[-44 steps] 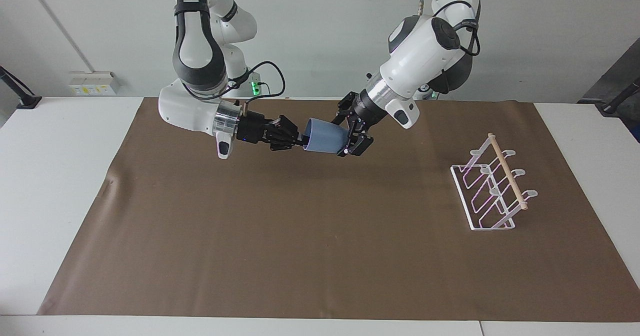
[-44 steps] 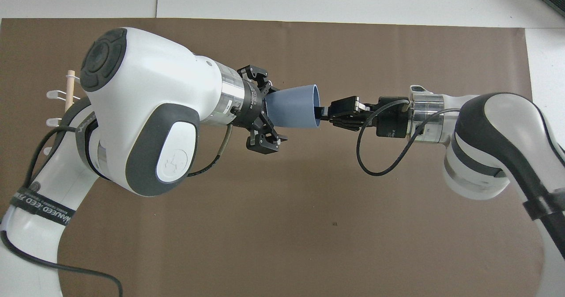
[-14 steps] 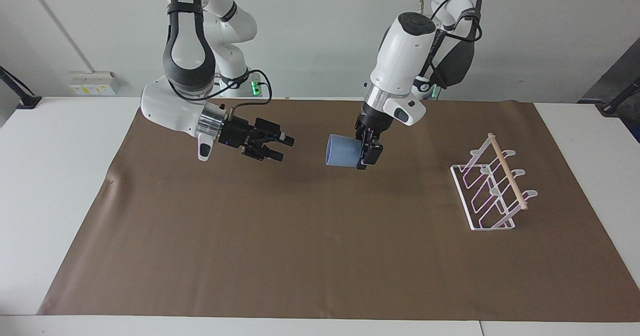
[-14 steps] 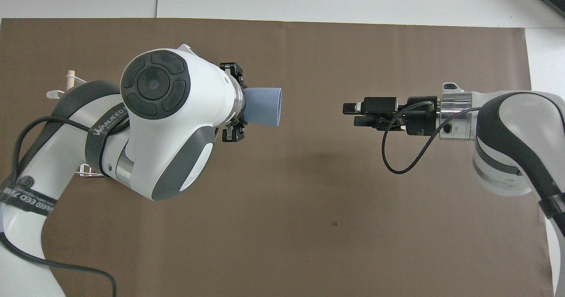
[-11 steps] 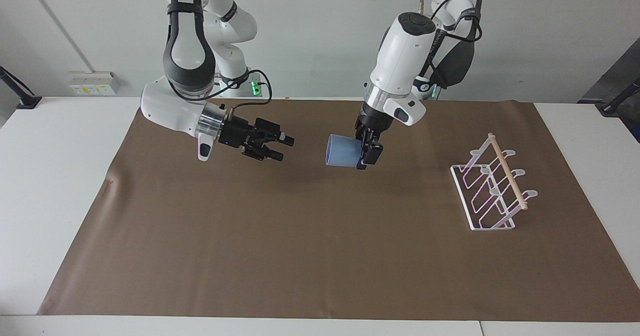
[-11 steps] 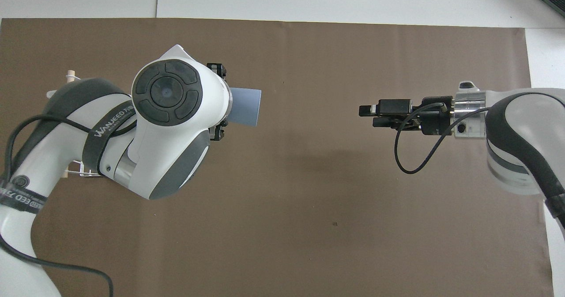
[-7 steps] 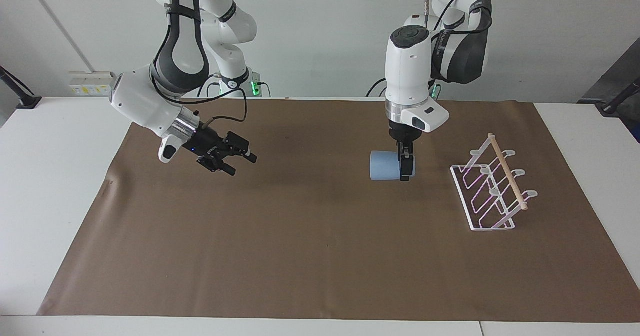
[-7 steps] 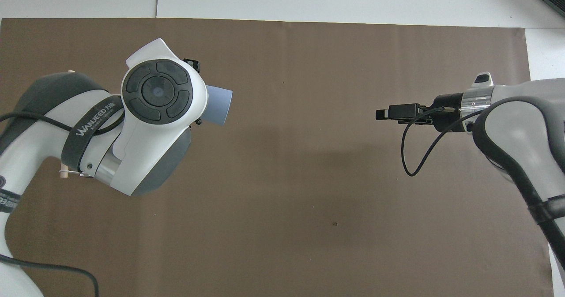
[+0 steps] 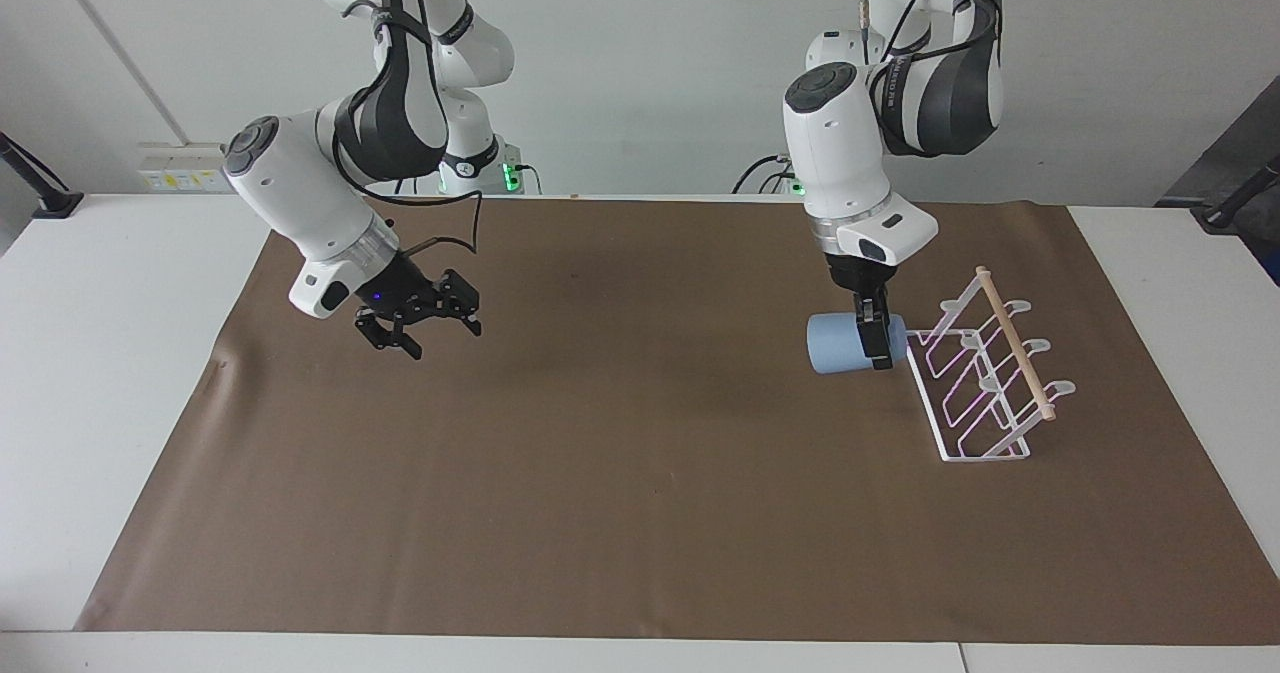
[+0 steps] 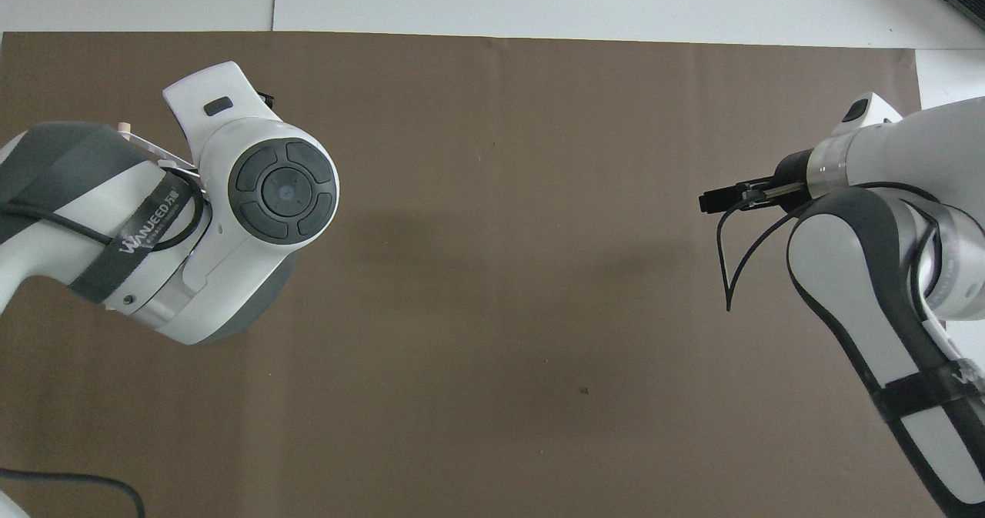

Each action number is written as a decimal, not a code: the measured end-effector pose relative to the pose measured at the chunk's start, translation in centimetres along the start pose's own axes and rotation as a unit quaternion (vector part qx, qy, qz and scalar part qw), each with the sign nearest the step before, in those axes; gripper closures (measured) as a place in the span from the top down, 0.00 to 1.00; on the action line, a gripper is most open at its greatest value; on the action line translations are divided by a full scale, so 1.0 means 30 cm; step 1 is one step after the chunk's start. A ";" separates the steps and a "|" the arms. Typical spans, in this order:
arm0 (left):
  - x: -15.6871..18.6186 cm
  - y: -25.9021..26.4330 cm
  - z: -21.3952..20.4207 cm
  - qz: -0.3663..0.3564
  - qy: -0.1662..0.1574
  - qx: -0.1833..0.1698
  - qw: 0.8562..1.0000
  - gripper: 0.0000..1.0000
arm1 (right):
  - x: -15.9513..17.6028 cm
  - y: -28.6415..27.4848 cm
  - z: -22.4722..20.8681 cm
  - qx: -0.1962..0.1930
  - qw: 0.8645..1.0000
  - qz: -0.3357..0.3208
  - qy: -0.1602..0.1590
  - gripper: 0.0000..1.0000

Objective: Hang cup on cup holder

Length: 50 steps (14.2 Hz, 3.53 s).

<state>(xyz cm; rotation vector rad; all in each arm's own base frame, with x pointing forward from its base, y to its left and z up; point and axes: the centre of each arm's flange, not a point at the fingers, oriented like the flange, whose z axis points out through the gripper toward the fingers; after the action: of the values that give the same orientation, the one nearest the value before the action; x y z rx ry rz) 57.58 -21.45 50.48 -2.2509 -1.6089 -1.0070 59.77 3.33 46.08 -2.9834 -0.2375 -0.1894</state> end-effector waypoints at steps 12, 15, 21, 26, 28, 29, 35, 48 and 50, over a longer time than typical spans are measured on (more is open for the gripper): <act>0.165 -0.170 0.152 0.035 0.182 0.052 0.981 0.75 | -0.061 0.024 -0.475 -0.042 0.996 0.075 -0.013 1.00; 0.207 -0.177 0.188 0.032 0.195 0.058 0.979 0.75 | -0.101 0.014 -0.582 -0.055 0.993 0.103 -0.027 1.00; 0.012 -0.043 0.390 0.029 0.272 0.103 0.956 0.75 | -0.129 0.070 -0.623 -0.058 0.987 0.141 -0.042 1.00; 0.002 0.010 0.399 0.016 0.280 0.102 0.954 0.75 | -0.137 0.088 -0.612 -0.058 0.986 0.147 -0.048 1.00; -0.004 0.005 0.406 0.014 0.283 0.100 0.954 0.75 | -0.141 0.087 -0.625 -0.058 0.986 0.147 -0.046 1.00; -0.010 0.001 0.412 0.013 0.284 0.100 0.954 0.75 | -0.147 0.084 -0.631 -0.059 0.986 0.147 -0.048 1.00; -0.063 -0.038 0.444 0.022 0.285 0.103 0.953 0.74 | -0.158 0.076 -0.635 -0.061 0.986 0.145 -0.055 1.00; -0.078 -0.015 0.331 0.066 0.226 0.096 0.967 0.97 | -0.155 0.074 -0.602 -0.088 0.986 0.121 -0.070 1.00; -0.020 -0.009 0.210 0.093 0.170 0.092 0.977 0.97 | -0.155 0.073 -0.599 -0.088 0.986 0.121 -0.071 1.00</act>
<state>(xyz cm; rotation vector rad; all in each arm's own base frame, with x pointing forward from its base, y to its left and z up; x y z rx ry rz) 59.83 -18.53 45.32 -1.9394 -1.2665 -1.0744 53.53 -2.23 62.79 -3.1679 0.1358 0.0307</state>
